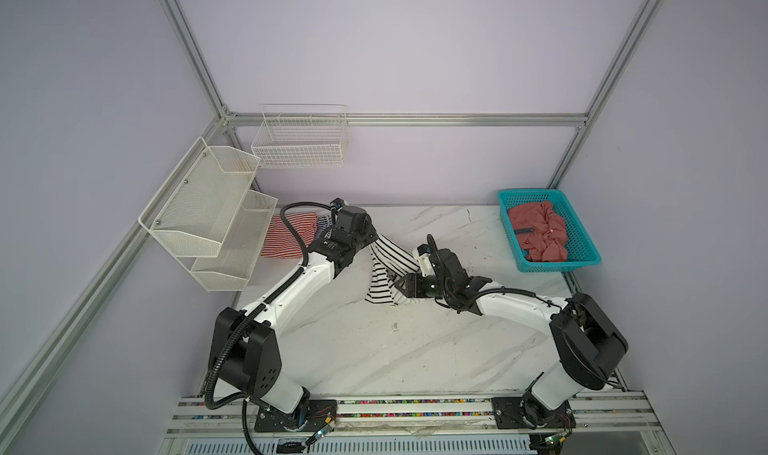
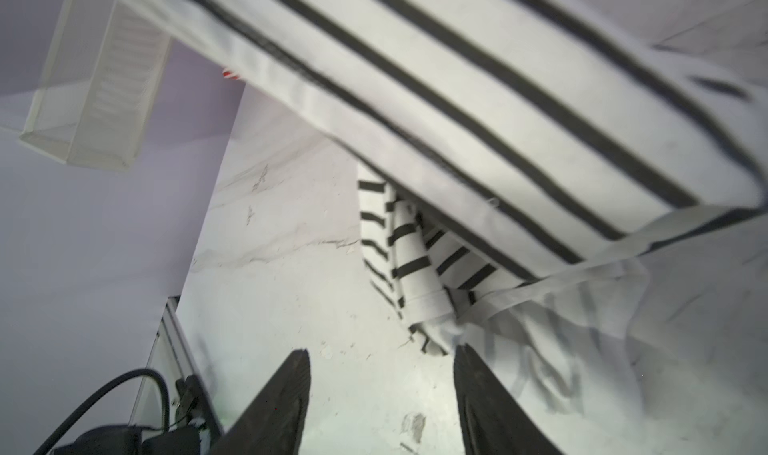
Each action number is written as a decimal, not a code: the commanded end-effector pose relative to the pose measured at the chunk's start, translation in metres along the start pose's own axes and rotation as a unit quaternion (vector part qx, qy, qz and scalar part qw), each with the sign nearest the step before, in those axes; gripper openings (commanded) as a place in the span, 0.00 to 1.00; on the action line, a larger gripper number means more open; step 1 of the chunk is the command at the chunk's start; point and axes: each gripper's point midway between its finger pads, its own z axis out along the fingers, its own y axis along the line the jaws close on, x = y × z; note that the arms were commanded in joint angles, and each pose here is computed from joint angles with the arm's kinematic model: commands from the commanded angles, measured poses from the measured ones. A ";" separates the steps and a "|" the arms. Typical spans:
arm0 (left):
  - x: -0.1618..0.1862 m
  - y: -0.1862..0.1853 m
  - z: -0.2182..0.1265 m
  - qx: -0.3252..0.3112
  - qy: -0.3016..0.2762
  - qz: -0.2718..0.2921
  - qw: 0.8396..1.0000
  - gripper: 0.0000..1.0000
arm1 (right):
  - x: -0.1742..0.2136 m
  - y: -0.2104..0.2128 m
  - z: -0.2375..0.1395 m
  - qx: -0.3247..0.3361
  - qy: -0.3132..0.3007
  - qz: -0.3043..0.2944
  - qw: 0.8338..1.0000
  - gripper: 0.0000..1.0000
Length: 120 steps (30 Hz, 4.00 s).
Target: Fold and stack the tank tops
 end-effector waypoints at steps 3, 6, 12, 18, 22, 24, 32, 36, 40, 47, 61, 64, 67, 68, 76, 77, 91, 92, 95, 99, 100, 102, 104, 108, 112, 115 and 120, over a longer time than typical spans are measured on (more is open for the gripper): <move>-0.040 -0.035 -0.026 0.066 -0.045 -0.026 0.996 0.00 | -0.033 -0.046 0.024 0.025 -0.011 0.009 1.000 0.59; -0.041 -0.030 -0.028 0.065 -0.045 -0.028 0.996 0.00 | -0.037 -0.037 0.041 -0.005 0.004 0.000 1.000 0.60; -0.044 -0.032 -0.034 0.075 -0.043 -0.028 0.996 0.00 | -0.042 -0.032 0.055 -0.029 0.007 0.000 1.000 0.53; -0.040 -0.035 -0.037 0.087 -0.033 -0.023 0.995 0.00 | -0.057 -0.026 0.044 -0.019 -0.017 -0.002 1.000 0.00; -0.039 -0.037 -0.045 0.097 -0.030 -0.021 0.995 0.00 | -0.082 -0.014 0.017 -0.008 -0.058 -0.020 0.998 0.00; -0.039 -0.036 -0.049 0.099 -0.031 -0.019 0.994 0.00 | -0.094 -0.008 0.002 0.001 -0.078 -0.031 0.997 0.00; -0.046 -0.048 -0.087 0.143 -0.040 0.004 0.989 0.00 | -0.151 0.026 -0.070 0.037 -0.148 -0.095 0.984 0.00; -0.033 -0.052 -0.100 0.168 -0.014 0.015 0.986 0.00 | -0.166 0.046 -0.099 0.047 -0.153 -0.128 0.979 0.00; -0.009 -0.038 -0.105 0.162 0.012 0.029 0.986 0.00 | -0.159 0.048 -0.106 0.062 -0.113 -0.150 0.980 0.00; 0.031 0.016 -0.104 0.097 0.048 0.045 0.993 0.00 | -0.097 0.004 -0.054 0.082 0.049 -0.138 0.986 0.00; 0.064 0.060 -0.077 0.025 0.080 0.041 0.996 0.00 | -0.096 -0.048 0.056 0.095 0.103 -0.110 0.984 0.41; 0.056 0.065 -0.078 0.014 0.064 0.033 0.997 0.00 | -0.110 -0.033 0.041 0.083 0.060 -0.109 0.989 0.50; 0.043 0.071 -0.081 0.001 0.037 0.024 0.999 0.00 | -0.112 -0.028 0.020 0.085 0.025 -0.100 0.991 0.51; 0.041 0.073 -0.082 -0.002 0.033 0.022 0.999 0.00 | -0.108 -0.029 0.015 0.087 0.020 -0.094 0.992 0.51; 0.038 0.083 -0.074 -0.016 0.034 0.007 0.999 0.00 | -0.064 -0.042 -0.002 0.069 0.010 -0.034 0.997 0.31; 0.039 0.084 -0.072 -0.017 0.037 0.005 0.999 0.00 | -0.059 -0.044 0.000 0.066 0.014 -0.028 0.997 0.27; 0.037 0.099 -0.066 -0.037 0.039 -0.013 0.998 0.00 | -0.027 -0.068 0.049 0.041 0.051 0.024 0.998 0.12; 0.037 0.100 -0.066 -0.038 0.040 -0.014 0.998 0.00 | -0.026 -0.068 0.051 0.041 0.053 0.024 0.997 0.12; 0.038 0.100 -0.065 -0.036 0.043 -0.015 0.998 0.00 | -0.024 -0.070 0.058 0.039 0.056 0.029 0.997 0.13; 0.039 0.099 -0.065 -0.033 0.045 -0.017 0.998 0.00 | -0.022 -0.073 0.064 0.039 0.057 0.033 0.997 0.15; 0.040 0.100 -0.065 -0.033 0.047 -0.018 0.998 0.00 | -0.022 -0.074 0.065 0.039 0.057 0.034 0.997 0.16; 0.040 0.100 -0.065 -0.032 0.048 -0.019 0.998 0.00 | -0.024 -0.073 0.066 0.038 0.052 0.035 0.997 0.16; 0.041 0.100 -0.065 -0.031 0.050 -0.019 0.998 0.00 | -0.027 -0.073 0.067 0.036 0.049 0.036 0.997 0.17; 0.043 0.100 -0.065 -0.029 0.053 -0.020 0.998 0.00 | -0.031 -0.072 0.071 0.034 0.045 0.038 0.998 0.18; 0.044 0.100 -0.065 -0.028 0.054 -0.021 0.998 0.00 | -0.034 -0.072 0.075 0.034 0.044 0.039 0.998 0.20; 0.045 0.101 -0.065 -0.029 0.056 -0.022 0.998 0.00 | -0.035 -0.072 0.077 0.034 0.044 0.039 0.998 0.21; 0.045 0.102 -0.066 -0.028 0.056 -0.023 0.998 0.00 | -0.037 -0.074 0.081 0.036 0.044 0.038 0.998 0.26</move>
